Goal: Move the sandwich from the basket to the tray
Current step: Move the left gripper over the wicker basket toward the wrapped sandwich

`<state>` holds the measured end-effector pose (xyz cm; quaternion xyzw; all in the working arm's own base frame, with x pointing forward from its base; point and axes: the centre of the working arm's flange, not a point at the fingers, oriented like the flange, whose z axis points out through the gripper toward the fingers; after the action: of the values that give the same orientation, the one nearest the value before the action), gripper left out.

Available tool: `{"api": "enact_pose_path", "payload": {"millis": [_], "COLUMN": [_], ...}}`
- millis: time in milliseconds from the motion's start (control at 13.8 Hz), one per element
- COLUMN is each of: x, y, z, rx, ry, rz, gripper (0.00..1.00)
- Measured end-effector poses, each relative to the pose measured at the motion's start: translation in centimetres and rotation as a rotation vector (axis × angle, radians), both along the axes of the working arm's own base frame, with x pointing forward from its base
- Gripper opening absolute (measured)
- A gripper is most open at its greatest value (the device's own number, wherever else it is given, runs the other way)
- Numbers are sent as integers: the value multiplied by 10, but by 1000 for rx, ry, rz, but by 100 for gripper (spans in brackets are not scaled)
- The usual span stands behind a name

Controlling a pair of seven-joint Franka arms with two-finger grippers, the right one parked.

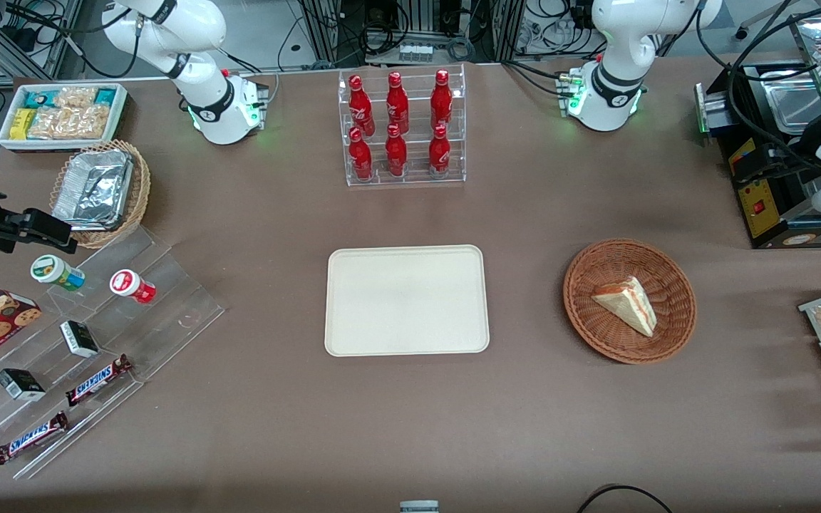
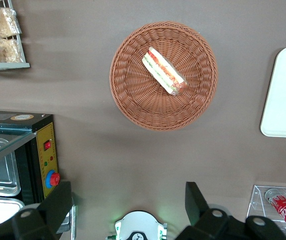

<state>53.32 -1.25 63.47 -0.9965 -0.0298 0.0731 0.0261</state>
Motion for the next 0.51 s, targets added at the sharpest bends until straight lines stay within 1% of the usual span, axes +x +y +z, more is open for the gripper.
{"api": "enact_pose_path", "payload": {"millis": [290,508], "x": [1,11], "y": [0,-2], "z": [-2,-23], "rx": [0,0], "ry": [5,38], "rz": [-1,-4], "gripper": [100,100]}}
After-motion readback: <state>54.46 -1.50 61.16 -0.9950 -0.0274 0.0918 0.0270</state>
